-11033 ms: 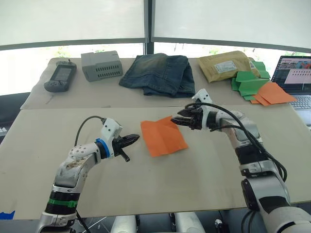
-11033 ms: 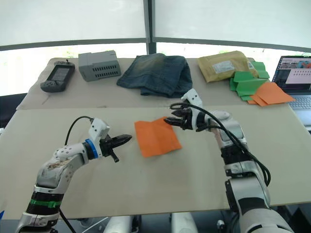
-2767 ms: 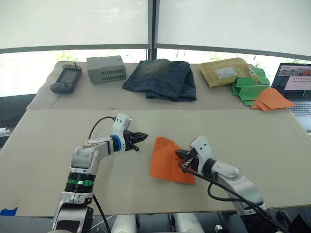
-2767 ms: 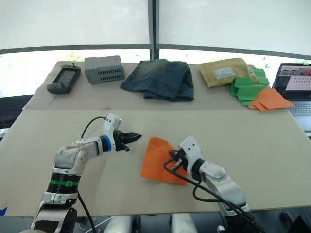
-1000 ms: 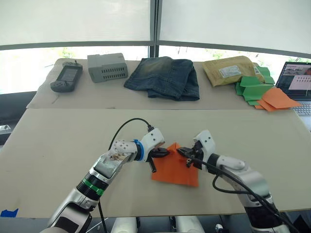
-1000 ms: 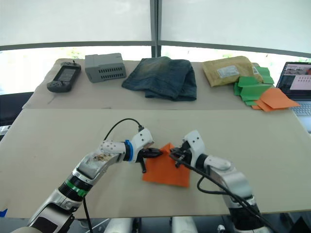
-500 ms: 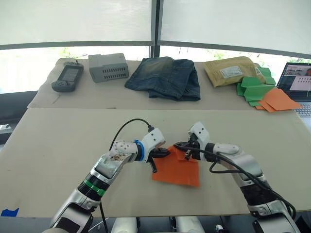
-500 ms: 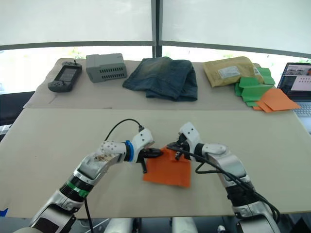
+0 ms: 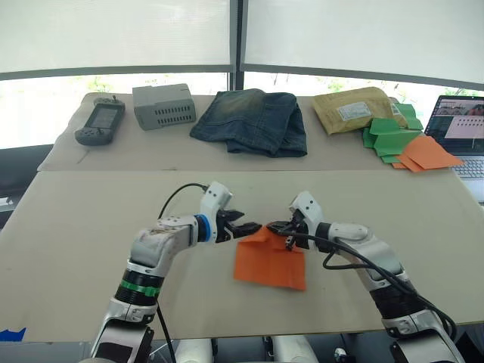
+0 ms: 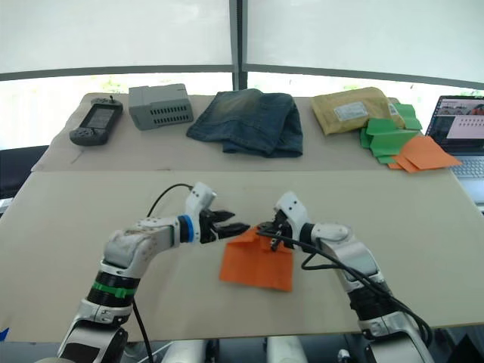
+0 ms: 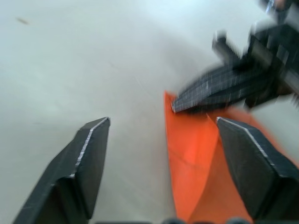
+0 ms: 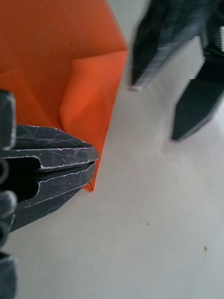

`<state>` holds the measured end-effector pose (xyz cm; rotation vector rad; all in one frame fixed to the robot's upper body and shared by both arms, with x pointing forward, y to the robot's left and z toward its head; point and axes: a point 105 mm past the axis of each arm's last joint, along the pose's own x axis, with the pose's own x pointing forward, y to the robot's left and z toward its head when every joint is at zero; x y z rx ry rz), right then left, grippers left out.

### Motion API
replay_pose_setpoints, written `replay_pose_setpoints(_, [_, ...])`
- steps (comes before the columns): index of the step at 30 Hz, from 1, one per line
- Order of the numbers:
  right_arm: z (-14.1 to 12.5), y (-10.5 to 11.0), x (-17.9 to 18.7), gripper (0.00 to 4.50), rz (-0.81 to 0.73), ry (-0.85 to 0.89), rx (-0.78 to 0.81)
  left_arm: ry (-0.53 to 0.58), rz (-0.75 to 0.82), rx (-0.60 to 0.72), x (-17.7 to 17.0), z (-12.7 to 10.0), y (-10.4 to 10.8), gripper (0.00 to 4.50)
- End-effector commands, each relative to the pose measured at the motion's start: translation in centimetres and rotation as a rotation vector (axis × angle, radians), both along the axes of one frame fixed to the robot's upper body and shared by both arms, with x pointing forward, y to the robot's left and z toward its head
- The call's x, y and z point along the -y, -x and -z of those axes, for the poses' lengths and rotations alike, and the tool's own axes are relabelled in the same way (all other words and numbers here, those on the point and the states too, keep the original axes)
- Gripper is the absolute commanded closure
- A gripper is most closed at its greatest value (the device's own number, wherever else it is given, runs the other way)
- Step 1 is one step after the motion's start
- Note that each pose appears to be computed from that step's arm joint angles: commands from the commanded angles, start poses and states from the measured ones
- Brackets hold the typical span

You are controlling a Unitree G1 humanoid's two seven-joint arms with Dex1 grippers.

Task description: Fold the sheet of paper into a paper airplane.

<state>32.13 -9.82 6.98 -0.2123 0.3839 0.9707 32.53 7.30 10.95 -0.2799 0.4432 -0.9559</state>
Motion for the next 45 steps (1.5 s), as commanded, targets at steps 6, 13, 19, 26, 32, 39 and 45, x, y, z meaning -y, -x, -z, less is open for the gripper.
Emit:
replay_pose_setpoints(6, [3.6,1.5,-0.8,4.5,-0.025,0.046,-0.116,0.276,-0.051,0.014,-3.0,-5.5,-1.0,0.7])
replay_pose_setpoints(13, [3.6,1.4,-1.0,4.5,-0.028,0.049,-0.111,-0.067,0.176,0.16,0.9,-1.5,1.3,0.02])
replay_pose_setpoints(19, [3.5,1.4,-0.8,4.5,-0.018,0.048,-0.108,-0.113,0.214,0.207,2.2,-0.2,1.2,0.58])
replay_pose_setpoints(26, [3.6,1.5,-0.5,4.5,-0.005,0.05,-0.107,-0.094,0.163,0.212,1.7,-0.4,0.3,2.92])
replay_pose_setpoints(32, [3.6,1.5,-0.7,4.5,-0.005,0.047,-0.107,-0.224,0.262,0.256,1.9,1.7,1.5,4.45])
replay_pose_setpoints(39, [2.9,1.6,-1.3,4.5,-0.025,0.041,-0.092,-0.355,0.301,0.216,1.4,4.8,1.8,4.45])
replay_pose_setpoints(45, [2.6,1.6,-1.6,4.5,-0.037,0.042,-0.079,-0.415,0.283,0.139,0.5,7.0,2.1,4.45])
